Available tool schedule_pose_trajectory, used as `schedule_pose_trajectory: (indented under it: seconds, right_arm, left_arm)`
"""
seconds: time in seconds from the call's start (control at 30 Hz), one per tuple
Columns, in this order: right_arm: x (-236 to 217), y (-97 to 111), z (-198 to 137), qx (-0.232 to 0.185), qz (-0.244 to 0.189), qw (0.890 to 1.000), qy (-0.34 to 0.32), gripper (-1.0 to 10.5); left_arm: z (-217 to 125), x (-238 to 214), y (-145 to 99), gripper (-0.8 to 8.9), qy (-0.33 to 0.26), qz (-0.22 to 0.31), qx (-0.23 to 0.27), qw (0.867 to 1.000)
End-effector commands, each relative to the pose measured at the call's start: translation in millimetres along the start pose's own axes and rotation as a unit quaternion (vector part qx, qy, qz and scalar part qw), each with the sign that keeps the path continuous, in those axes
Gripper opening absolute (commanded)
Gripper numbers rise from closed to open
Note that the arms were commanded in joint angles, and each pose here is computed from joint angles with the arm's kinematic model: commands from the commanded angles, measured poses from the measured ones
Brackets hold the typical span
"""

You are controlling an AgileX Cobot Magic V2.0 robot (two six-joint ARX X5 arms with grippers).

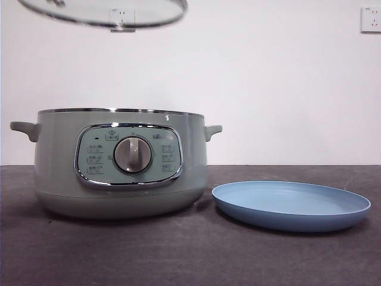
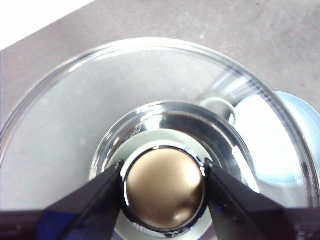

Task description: Take the potato out from the steamer,put the potato on the plate,close the lid

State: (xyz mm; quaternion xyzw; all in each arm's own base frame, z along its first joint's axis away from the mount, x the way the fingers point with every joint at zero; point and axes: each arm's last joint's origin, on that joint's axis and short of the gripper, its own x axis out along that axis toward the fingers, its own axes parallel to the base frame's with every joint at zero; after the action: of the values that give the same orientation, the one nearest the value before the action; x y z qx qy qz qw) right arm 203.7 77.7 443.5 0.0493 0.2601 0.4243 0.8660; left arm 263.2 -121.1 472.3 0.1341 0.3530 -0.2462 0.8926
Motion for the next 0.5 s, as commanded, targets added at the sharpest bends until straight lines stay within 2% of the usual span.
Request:
schedule_pose_trajectory:
  seconds: [0.03,0.17,0.3,0.5]
  right_arm:
    - [11.6,2.3,3.0,-0.004,0.017,1.0,0.004,6.6]
    - [31.7,4.7,3.0,-0.003,0.038,0.999,0.026,6.6]
    - [56.0,5.4,5.8,-0.004,0.053,0.997,0.05,6.6]
    - [102.7,16.3,16.8,-0.04,0.025,0.996,0.082,6.6]
  left_arm:
    - [3.3,-43.6,1.9,-0.08,-0.062,0.018,0.012,0.998]
    - [-5.9,-88.5,7.2,-0.08,-0.097,0.078,0.0,0.992]
    - [-23.9,-123.7,9.8,-0.08,-0.105,0.144,-0.016,0.984]
    - [-47.0,-166.4,8.6,-0.08,-0.138,0.19,-0.033,0.971]
